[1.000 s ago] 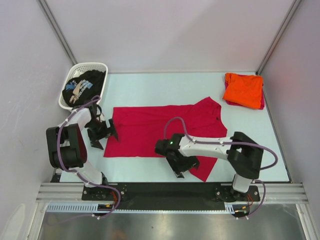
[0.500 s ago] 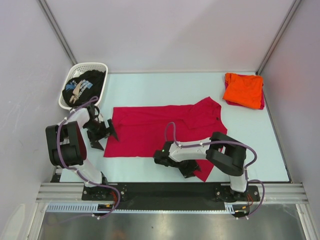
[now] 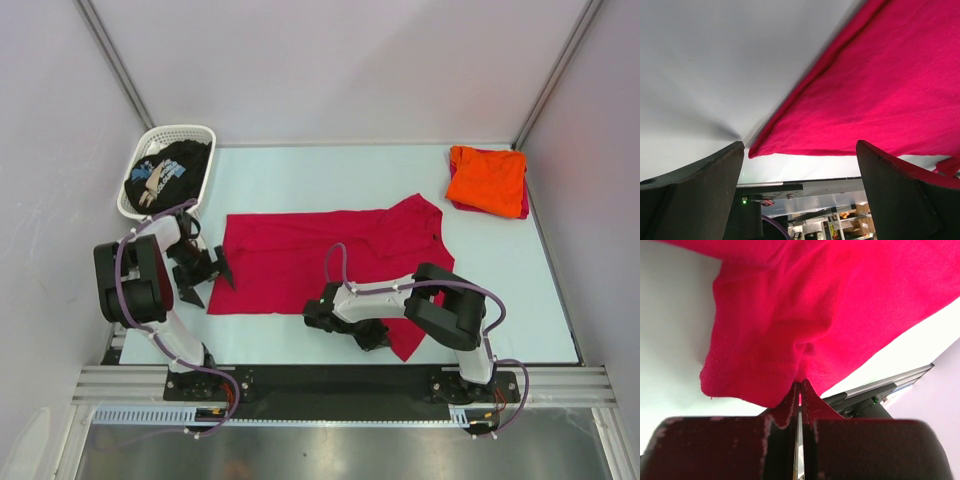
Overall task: Fold and stack the t-shirts
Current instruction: Grap the side of the flattened tshirt closest away from the robot with both arms
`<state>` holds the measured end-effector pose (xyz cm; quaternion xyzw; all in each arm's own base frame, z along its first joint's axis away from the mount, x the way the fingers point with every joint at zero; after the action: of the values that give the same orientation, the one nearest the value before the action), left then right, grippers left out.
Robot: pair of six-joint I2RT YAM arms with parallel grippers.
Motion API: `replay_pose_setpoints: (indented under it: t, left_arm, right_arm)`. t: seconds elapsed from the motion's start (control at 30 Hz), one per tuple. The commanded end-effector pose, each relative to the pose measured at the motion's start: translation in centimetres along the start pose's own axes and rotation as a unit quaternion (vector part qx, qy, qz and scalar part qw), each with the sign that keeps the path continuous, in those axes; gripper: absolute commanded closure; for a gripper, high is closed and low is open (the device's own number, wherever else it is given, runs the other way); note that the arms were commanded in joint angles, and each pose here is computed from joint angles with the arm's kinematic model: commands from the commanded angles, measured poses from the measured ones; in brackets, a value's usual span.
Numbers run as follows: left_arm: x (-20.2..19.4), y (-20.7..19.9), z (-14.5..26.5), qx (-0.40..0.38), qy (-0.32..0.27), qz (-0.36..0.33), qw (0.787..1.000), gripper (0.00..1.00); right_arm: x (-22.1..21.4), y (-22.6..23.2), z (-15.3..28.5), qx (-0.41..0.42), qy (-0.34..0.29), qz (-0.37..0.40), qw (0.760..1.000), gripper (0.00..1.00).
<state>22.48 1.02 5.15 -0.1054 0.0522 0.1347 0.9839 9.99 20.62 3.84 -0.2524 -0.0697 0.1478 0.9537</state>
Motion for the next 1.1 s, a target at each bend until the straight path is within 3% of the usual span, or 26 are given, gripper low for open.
replay_pose_setpoints:
  t: [0.0, 0.17, 0.23, 0.3, 0.4, 0.47, 0.57, 0.6, 1.07]
  left_arm:
    - [-0.3, -0.3, 0.2, -0.021, 0.017, 0.000, 1.000, 0.00]
    - [-1.2, -0.4, -0.5, -0.032, 0.039, 0.007, 0.999, 0.02]
    - [-2.1, -0.7, -1.1, -0.047, 0.060, 0.012, 0.997, 0.10]
    - [-2.8, -0.8, -1.8, -0.051, 0.071, 0.016, 0.996, 0.12]
    - [-3.3, -1.1, -2.6, -0.061, 0.090, 0.018, 0.994, 0.27]
    - [-3.5, -1.2, -3.1, -0.064, 0.102, 0.016, 0.993, 0.45]
    - [-3.7, -1.4, -3.5, -0.072, 0.112, 0.014, 0.991, 0.90]
    - [-3.8, -1.5, -3.6, -0.074, 0.115, 0.014, 0.991, 1.00]
    - [-3.8, -1.2, -0.3, -0.038, 0.051, 0.006, 0.998, 1.00]
  right_arm:
    - [1.3, 0.5, 0.7, 0.013, -0.030, -0.014, 0.999, 1.00]
    - [1.9, 0.4, 1.0, 0.024, -0.031, -0.020, 0.999, 1.00]
    - [2.2, 0.3, 1.3, 0.030, -0.033, -0.023, 0.999, 1.00]
    - [2.6, 0.1, 1.3, 0.035, -0.034, -0.028, 0.998, 1.00]
    - [3.1, -0.1, 1.4, 0.041, -0.035, -0.030, 0.998, 1.00]
    - [3.4, -0.1, 1.5, 0.042, -0.038, -0.031, 0.998, 1.00]
    - [3.6, -0.2, 1.5, 0.043, -0.037, -0.029, 0.998, 1.00]
    - [3.7, -0.3, 1.5, 0.042, -0.036, -0.029, 0.998, 1.00]
    - [4.5, -1.1, 2.9, 0.047, -0.042, -0.027, 0.998, 1.00]
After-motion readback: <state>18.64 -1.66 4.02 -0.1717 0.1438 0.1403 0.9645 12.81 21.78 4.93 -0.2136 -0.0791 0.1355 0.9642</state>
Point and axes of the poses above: each gripper's point midway between its finger pads, its own z axis back along the fingers, its own y axis along the line the jaws close on, x = y × z, the point moved 3 cm from there along z, back along the fingers, and after that the axes turned 11 degrees about -z, right-handed, at the moved point
